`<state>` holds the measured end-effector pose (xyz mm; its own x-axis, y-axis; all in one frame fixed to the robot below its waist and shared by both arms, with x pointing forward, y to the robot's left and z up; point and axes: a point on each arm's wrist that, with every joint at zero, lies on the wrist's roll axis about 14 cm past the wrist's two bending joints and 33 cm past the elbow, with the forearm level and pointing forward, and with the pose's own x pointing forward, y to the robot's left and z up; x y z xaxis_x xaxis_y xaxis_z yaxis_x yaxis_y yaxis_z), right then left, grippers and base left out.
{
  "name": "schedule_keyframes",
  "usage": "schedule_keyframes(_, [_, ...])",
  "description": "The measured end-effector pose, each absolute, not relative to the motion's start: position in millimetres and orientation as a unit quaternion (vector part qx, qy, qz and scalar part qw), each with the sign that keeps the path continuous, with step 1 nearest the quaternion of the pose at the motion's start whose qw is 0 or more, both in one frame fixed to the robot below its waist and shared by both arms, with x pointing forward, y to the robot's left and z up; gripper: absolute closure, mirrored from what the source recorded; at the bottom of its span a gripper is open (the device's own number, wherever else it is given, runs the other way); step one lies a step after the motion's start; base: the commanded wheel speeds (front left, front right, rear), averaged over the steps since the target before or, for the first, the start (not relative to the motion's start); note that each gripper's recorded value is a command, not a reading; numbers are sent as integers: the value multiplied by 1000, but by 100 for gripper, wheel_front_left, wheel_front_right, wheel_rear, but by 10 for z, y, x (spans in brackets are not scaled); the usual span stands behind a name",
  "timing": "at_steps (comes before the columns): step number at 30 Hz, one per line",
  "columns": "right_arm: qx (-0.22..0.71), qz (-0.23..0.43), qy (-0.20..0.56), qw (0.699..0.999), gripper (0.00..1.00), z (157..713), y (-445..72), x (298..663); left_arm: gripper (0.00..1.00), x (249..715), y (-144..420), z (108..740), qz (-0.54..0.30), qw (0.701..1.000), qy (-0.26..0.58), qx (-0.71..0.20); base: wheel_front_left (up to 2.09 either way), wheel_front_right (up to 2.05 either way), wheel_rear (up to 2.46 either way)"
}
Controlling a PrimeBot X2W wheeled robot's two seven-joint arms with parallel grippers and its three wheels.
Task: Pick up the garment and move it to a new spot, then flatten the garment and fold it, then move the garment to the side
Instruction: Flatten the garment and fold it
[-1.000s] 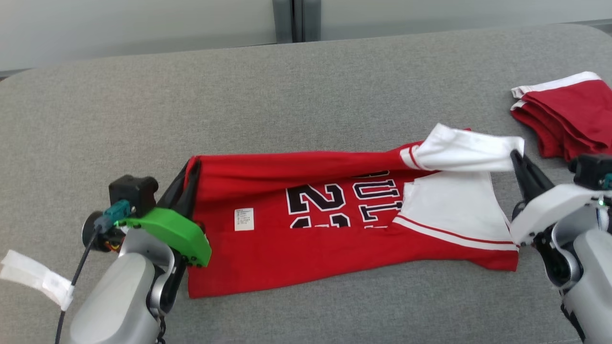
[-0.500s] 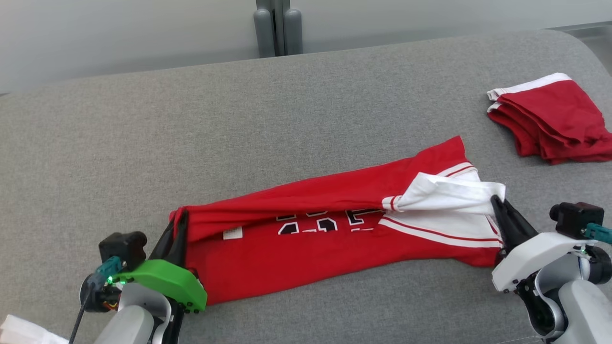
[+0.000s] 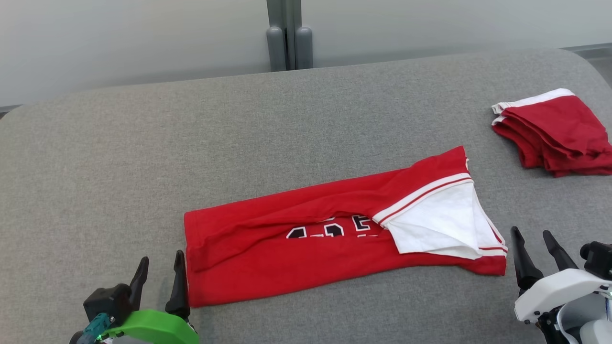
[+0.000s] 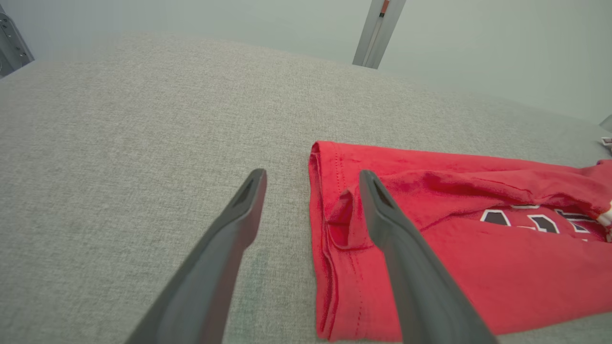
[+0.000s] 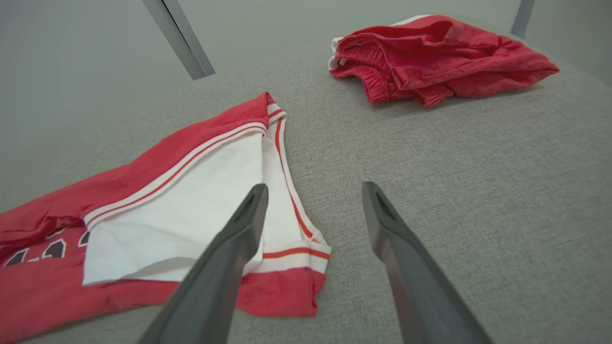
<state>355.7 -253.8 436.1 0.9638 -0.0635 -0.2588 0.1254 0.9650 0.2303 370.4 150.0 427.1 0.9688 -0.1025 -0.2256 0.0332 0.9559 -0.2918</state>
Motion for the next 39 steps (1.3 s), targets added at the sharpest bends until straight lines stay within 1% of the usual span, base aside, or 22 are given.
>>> schedule_keyframes(5, [111, -35, 121, 986, 0, 4439, -2455, 3613, 0, 3692, 1569, 4353, -25, 986, 104, -132, 0, 0, 0])
schedule_keyframes(12, [82, -6, 147, 986, 0, 4466, -2322, 3789, 0, 3670, 1536, 4438, -17, 987, 88, -136, 0, 0, 0])
schedule_keyframes(15, [60, 7, 182, 981, 0, 4382, -2286, 3870, 0, 3664, 1531, 4466, -14, 987, 83, -139, 0, 0, 0])
schedule_keyframes(23, [20, 32, 282, 959, 0, 4060, -2206, 4054, 0, 3621, 1668, 4482, 4, 988, 76, -132, 0, 0, 0])
schedule_keyframes(29, [14, 34, 334, 942, 0, 3826, -2166, 4093, 0, 3558, 1842, 4484, 29, 989, 73, -128, 0, 0, 0])
schedule_keyframes(34, [12, 37, 356, 934, 0, 3729, -2109, 4133, 0, 3492, 1943, 4483, 44, 988, 71, -127, 0, 0, 0])
schedule_keyframes(35, [12, 40, 359, 932, 4, 3718, -2078, 4141, 0, 3479, 1962, 4483, 47, 988, 71, -127, 0, 0, 0])
schedule_keyframes(36, [14, 43, 361, 931, 24, 3713, -2040, 4149, 0, 3467, 1977, 4484, 50, 988, 71, -127, 0, 0, 0])
schedule_keyframes(37, [16, 45, 361, 932, 58, 3717, -2018, 4159, 0, 3460, 1986, 4486, 51, 988, 70, -127, 0, 0, 0])
schedule_keyframes(39, [17, 50, 360, 931, 85, 3718, -1970, 4157, 0, 3446, 2000, 4496, 53, 988, 69, -127, 0, 0, 0])
